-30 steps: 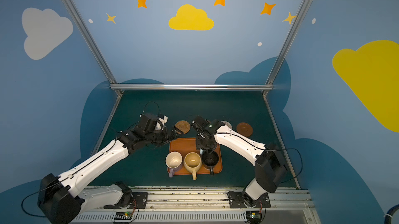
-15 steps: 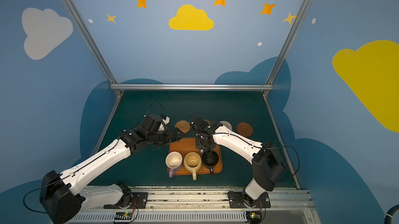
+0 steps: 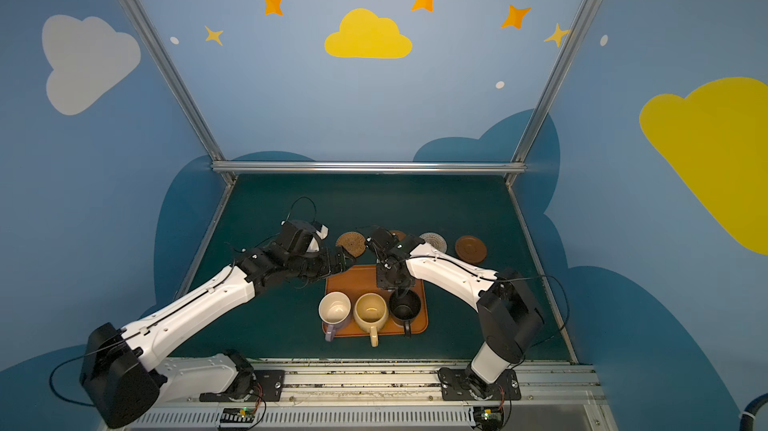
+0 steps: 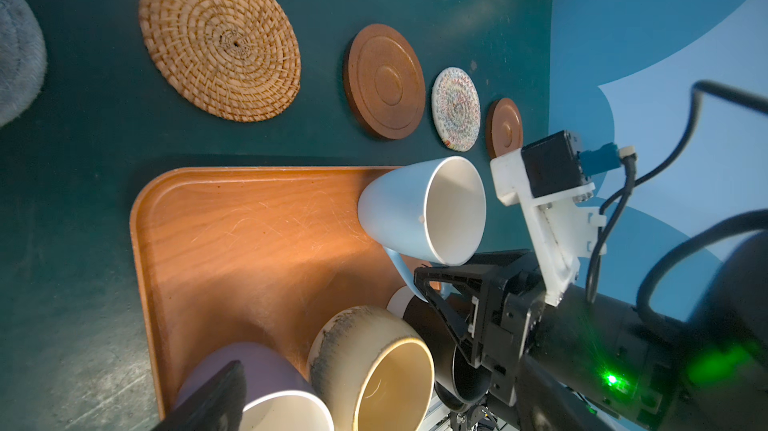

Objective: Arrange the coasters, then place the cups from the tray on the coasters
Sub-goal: 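Grasp light blue mug on tray with right gripper while left gripper withdraws, then lift light blue mug with right gripper toward the rattan coaster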

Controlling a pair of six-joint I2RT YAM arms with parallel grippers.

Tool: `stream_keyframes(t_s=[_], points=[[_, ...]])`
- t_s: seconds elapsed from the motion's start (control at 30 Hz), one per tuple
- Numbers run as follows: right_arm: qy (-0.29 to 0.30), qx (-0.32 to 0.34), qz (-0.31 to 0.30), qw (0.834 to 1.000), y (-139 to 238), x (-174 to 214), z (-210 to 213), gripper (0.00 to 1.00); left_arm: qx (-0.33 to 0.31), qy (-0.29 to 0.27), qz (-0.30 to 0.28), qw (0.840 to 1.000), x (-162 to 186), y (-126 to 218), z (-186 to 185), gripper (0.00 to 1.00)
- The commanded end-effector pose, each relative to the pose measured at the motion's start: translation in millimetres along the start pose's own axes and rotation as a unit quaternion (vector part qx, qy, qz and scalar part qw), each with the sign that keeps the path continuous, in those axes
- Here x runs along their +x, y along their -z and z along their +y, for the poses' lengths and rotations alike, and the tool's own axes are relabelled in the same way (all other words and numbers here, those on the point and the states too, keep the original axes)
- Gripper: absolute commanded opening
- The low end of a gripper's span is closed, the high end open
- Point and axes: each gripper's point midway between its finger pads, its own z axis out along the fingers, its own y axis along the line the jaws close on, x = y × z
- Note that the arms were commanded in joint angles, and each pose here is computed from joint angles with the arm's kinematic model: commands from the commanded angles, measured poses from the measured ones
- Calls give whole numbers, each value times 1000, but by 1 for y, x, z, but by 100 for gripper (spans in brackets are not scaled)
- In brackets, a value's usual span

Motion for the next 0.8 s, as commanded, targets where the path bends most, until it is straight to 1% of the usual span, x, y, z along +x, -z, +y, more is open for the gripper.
stream_keyframes(t_s=[0.0, 0.1, 0.4, 0.53, 0.77], points=[[2, 14, 2, 1000, -7, 2, -3, 34, 2, -9, -1, 1000, -2, -3, -2, 99], [3, 13, 1, 1000, -6, 1, -3, 27, 3, -7, 0, 1000, 0, -4, 0, 99], [6, 14, -6, 1000, 0, -4, -2, 19, 2, -19, 2, 1000, -1, -1, -4, 99], [11, 11, -18, 1000, 12, -10, 1, 10, 7, -20, -3, 1000, -3, -1, -6, 99], [19, 5, -26, 999, 21, -13, 5, 6, 8, -20, -2, 1000, -3, -2, -6, 99]])
